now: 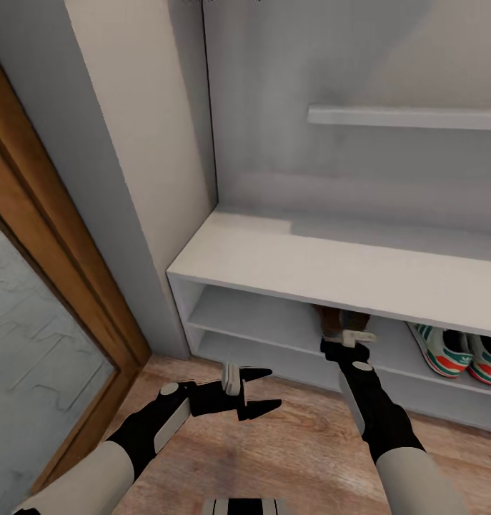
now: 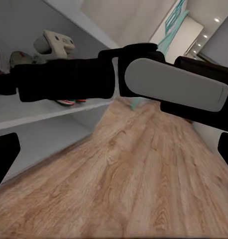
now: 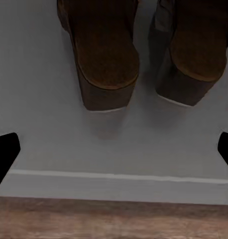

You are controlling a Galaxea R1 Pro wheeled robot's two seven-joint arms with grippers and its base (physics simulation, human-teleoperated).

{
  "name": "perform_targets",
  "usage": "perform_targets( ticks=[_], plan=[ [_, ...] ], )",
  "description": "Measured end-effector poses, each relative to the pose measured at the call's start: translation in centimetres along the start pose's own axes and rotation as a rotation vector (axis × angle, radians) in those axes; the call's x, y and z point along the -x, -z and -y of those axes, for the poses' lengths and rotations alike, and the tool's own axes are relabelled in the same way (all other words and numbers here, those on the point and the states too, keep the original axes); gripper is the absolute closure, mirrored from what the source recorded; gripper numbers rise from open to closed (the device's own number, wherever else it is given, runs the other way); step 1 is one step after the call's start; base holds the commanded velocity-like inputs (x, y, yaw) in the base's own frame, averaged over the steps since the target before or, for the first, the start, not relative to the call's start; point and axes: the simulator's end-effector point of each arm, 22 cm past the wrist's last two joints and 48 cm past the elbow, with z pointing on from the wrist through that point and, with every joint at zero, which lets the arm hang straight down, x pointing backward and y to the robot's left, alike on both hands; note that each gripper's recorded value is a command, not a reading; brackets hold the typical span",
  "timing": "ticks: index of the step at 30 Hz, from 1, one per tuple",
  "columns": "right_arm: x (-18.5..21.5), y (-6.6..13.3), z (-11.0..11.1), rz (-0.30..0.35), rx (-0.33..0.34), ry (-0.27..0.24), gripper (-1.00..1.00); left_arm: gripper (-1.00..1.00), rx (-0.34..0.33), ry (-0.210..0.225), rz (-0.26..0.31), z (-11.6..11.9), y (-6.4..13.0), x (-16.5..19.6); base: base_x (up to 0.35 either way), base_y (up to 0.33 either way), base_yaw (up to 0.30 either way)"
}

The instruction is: Pick up the two gym shoes and the two sandals from the corridor floor and place them onto the hallstand (shoe rack) in the corridor, making sure they are on the rack and not on the floor. Arrange them so the two gym shoes are next to each other and the two sandals are next to each other.

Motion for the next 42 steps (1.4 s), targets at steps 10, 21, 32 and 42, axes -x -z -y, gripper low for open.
perform_targets(
  ticks=[10, 21, 32, 42],
  plan=[
    [-0.1, 0.0, -0.1, -0.003, 0.004, -0.004, -1.0, -1.0, -0.014, 0.0, 0.0, 0.3, 0.0, 0.0, -0.34, 0.0, 0.0],
    [-1.5, 0.1, 0.0, -0.025, 0.006, -0.011, -1.0, -1.0, -0.048, -0.006, -0.015, 0.7, 1.8, -0.2, -0.341, 0.0, 0.0],
    [-1.5, 0.2, 0.0, -0.024, 0.005, -0.008, -1.0, -1.0, -0.063, -0.008, -0.024, 0.8, 2.9, -0.3, -0.342, 0.0, 0.0],
    [-1.4, 0.2, 0.0, -0.023, 0.004, -0.01, -1.0, -1.0, -0.059, -0.009, -0.024, 0.7, 2.9, -0.3, -0.272, 0.0, -0.009]
  ],
)
